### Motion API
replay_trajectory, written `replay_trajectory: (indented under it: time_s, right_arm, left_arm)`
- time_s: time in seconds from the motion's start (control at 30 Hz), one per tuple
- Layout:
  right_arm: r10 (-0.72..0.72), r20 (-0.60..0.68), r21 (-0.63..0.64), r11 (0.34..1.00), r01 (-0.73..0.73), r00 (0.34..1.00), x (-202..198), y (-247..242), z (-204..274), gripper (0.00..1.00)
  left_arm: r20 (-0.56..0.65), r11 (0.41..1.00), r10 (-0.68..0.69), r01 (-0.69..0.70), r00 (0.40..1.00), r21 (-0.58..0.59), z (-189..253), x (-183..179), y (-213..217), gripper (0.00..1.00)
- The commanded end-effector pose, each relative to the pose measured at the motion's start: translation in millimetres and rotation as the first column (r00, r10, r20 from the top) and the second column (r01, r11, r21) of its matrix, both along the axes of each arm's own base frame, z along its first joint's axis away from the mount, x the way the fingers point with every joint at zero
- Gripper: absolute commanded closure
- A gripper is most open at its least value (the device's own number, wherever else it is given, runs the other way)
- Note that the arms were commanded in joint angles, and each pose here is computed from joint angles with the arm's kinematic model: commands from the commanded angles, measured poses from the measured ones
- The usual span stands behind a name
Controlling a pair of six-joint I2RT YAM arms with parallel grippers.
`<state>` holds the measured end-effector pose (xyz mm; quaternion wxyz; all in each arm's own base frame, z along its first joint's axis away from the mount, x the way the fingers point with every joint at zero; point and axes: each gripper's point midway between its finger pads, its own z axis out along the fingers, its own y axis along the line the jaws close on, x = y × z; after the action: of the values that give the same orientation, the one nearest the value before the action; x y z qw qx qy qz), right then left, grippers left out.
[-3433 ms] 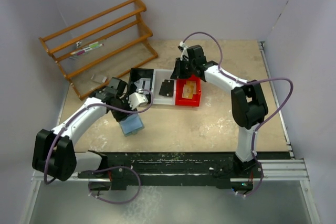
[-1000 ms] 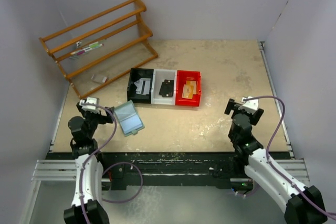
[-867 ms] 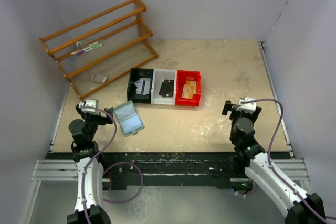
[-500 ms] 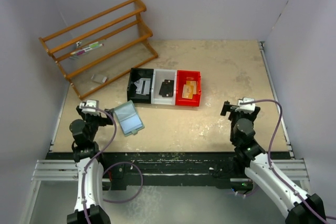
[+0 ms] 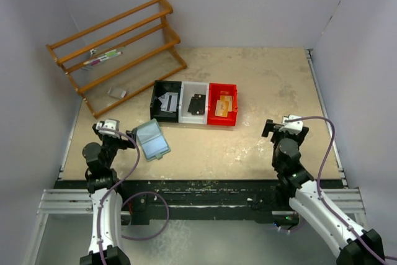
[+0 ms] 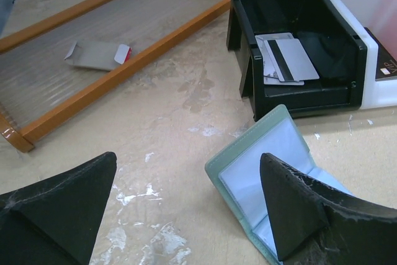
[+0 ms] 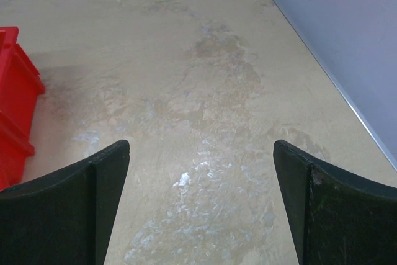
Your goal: Take the credit cards out of the card holder
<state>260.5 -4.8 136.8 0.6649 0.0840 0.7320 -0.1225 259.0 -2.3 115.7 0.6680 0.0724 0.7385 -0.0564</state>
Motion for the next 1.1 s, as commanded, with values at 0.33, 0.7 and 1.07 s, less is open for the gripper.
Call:
replay_trajectory:
  time_s: [0.33, 0.7, 1.07]
  right_arm:
    - [0.050, 0.163, 0.042, 0.997, -0.058, 0.985, -8.5, 1.8, 13.9, 0.00]
    - [0.097, 0.155, 0.023, 0.995, -0.101, 0.983, -8.0, 8.4, 13.6, 0.00]
    - [0.071, 0.154, 0.035, 0.996, -0.077, 0.986, -8.6, 4.7, 12.9, 0.00]
  left_arm:
    - [-0.015, 0.999, 0.032, -0.032, 0.999, -0.008, -1.8, 3.9, 5.6, 0.01]
    - [-0.019, 1.000, -0.002, 0.002, 1.000, -0.001, -3.5, 4.6, 0.8, 0.01]
    - [-0.019, 1.000, -0.011, 0.011, 1.000, 0.002, -3.3, 4.5, -0.5, 0.01]
